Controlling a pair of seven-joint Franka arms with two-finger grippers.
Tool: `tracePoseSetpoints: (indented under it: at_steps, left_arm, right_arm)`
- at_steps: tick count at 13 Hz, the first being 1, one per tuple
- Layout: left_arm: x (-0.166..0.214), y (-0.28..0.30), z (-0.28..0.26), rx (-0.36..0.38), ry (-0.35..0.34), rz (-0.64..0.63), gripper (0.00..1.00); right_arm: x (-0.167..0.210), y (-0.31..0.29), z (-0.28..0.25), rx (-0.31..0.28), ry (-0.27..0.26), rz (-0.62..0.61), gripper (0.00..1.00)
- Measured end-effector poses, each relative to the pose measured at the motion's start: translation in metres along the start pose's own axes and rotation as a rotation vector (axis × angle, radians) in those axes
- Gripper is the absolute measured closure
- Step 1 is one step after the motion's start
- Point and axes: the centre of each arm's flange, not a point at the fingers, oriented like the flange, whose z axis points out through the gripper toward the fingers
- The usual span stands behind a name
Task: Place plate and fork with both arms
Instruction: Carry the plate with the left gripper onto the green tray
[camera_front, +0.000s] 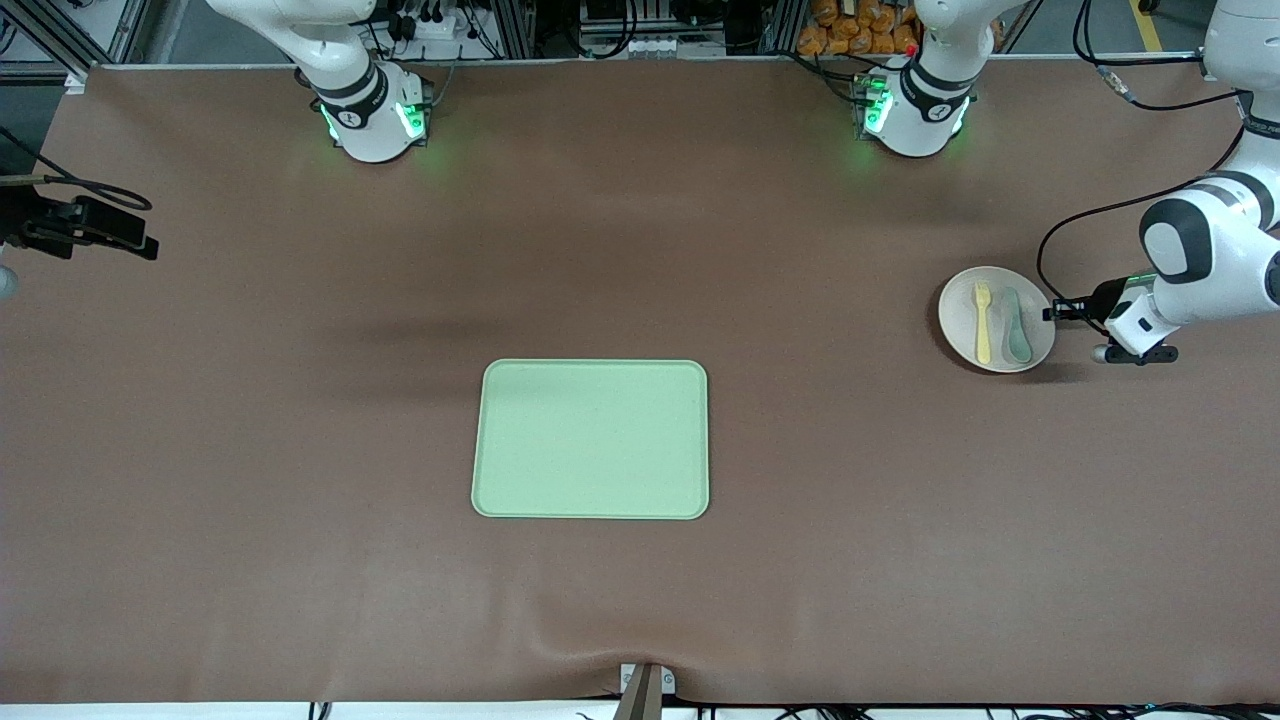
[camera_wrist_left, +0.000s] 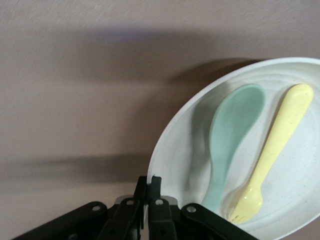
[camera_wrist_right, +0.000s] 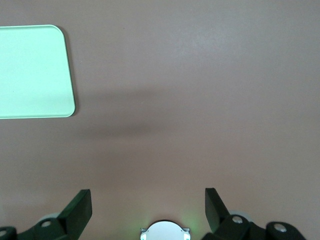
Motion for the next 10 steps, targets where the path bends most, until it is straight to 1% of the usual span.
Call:
tracePoseSetpoints:
  at_steps: [3,4,6,10]
  left_arm:
    - [0.019,0.025,-0.013,0.004,0.027,0.055,0.96]
    - [0.028,0.036,-0.021,-0.007,0.038,0.066,0.96]
    - [0.044,0.059,-0.038,-0.053,0.057,0.070,0.96]
    - [0.080,0.124,-0.061,-0.116,0.040,0.049,0.96]
  right_arm:
    - [0.001,0.001,-0.001,0.000,0.006,0.001,0.00]
    - [0.001,0.001,-0.001,0.000,0.007,0.002,0.00]
    - [0.001,0.001,-0.001,0.000,0.014,0.003,0.00]
    - [0.002,0.002,-0.002,0.000,0.019,0.005,0.00]
